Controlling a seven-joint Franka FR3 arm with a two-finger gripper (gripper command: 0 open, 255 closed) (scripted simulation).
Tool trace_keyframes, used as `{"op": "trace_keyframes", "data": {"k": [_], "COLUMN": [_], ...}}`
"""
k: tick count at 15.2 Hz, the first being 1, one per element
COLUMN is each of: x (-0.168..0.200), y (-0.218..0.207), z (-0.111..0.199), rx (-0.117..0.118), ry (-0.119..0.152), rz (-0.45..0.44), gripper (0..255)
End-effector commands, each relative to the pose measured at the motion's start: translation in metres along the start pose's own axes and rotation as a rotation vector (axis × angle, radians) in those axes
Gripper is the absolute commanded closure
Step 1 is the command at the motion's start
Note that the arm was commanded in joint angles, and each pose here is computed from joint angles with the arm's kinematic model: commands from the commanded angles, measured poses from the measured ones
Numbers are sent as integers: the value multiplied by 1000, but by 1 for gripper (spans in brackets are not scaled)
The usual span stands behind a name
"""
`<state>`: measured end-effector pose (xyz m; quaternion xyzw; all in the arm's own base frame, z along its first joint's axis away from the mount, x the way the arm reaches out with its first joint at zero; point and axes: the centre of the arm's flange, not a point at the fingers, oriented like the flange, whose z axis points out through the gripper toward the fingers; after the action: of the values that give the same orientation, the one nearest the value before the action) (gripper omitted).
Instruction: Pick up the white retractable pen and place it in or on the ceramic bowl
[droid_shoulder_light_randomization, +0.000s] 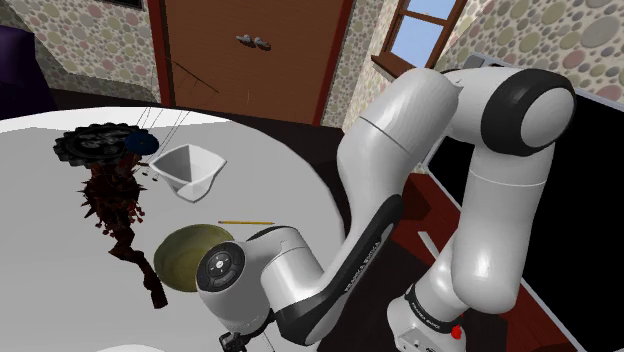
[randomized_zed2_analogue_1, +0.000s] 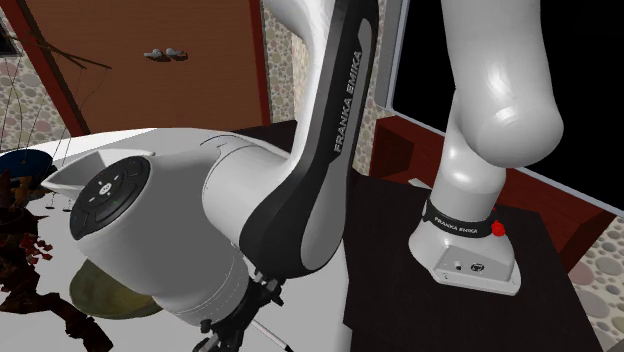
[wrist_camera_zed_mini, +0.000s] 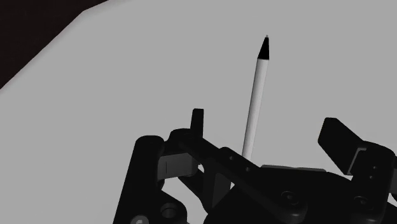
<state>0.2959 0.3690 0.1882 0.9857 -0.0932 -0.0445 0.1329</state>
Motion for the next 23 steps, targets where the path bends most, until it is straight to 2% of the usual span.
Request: {"op": "trace_keyframes", "data": {"k": [1,8,9,18,23], "x": [0,0,0,0,-1], "y": [1,1,1,1,8], "z": [9,9,9,9,-17], "rx": [0,0,0,0,0], "ry": [0,0,0,0,0], "rz": [0,0,0,0,0], "gripper": [0,0,255,255,255]}}
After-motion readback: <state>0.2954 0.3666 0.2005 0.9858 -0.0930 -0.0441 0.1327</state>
